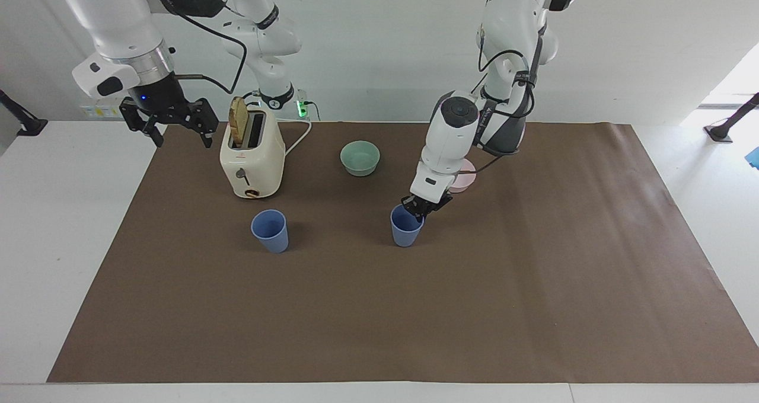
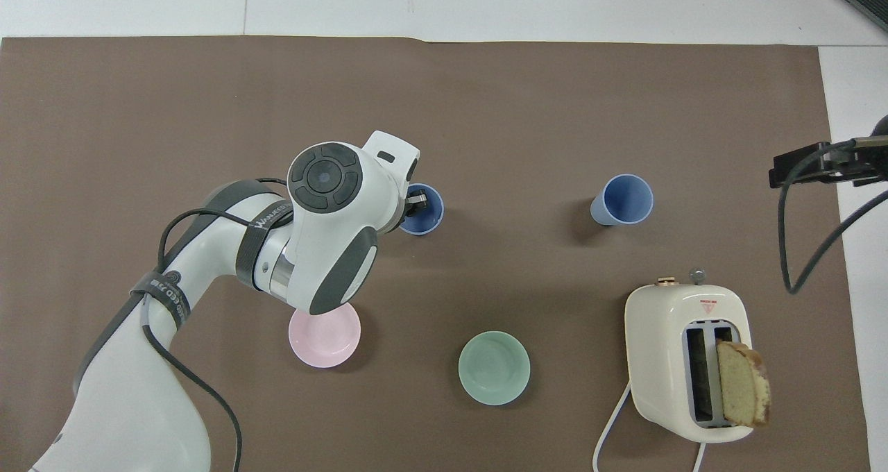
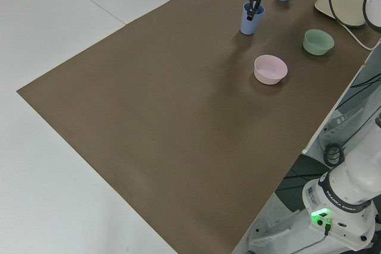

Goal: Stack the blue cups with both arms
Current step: 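Release the blue cup and withdraw the left gripper, then return the left gripper to rest while the right gripper grasps the blue cup, then carry the second blue cup with the right gripper over the first cup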

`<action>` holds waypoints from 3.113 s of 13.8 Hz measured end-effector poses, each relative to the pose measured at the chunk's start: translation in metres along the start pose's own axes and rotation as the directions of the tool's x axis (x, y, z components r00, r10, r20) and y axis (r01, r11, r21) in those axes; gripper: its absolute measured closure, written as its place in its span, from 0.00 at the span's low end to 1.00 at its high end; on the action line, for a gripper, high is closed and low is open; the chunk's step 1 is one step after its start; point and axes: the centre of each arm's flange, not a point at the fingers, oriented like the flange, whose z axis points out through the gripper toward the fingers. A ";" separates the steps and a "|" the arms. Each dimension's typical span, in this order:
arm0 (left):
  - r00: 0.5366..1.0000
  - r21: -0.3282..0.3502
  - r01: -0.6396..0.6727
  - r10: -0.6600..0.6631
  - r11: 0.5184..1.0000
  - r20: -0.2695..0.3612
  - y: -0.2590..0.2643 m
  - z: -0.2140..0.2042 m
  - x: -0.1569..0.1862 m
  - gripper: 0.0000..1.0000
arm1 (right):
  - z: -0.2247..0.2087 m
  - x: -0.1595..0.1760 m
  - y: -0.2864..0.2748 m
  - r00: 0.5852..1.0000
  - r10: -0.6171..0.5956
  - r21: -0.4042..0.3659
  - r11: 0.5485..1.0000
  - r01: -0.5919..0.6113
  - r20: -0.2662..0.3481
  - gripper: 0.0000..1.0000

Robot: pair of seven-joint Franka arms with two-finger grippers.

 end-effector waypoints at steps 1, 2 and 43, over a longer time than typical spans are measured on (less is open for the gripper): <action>1.000 0.005 -0.003 0.003 1.000 -0.004 -0.001 0.000 0.001 0.74 | 0.000 0.000 0.000 1.000 0.000 0.000 1.000 0.000 0.000 0.00; 1.000 0.016 -0.011 0.012 1.000 -0.014 -0.002 0.000 0.003 0.62 | 0.000 0.000 0.000 1.000 0.000 0.000 1.000 0.000 0.000 0.00; 0.907 0.094 -0.420 0.419 0.903 0.027 -0.272 -0.349 0.048 0.00 | 0.267 0.030 -0.077 0.990 -0.138 0.060 0.989 0.138 -0.011 0.95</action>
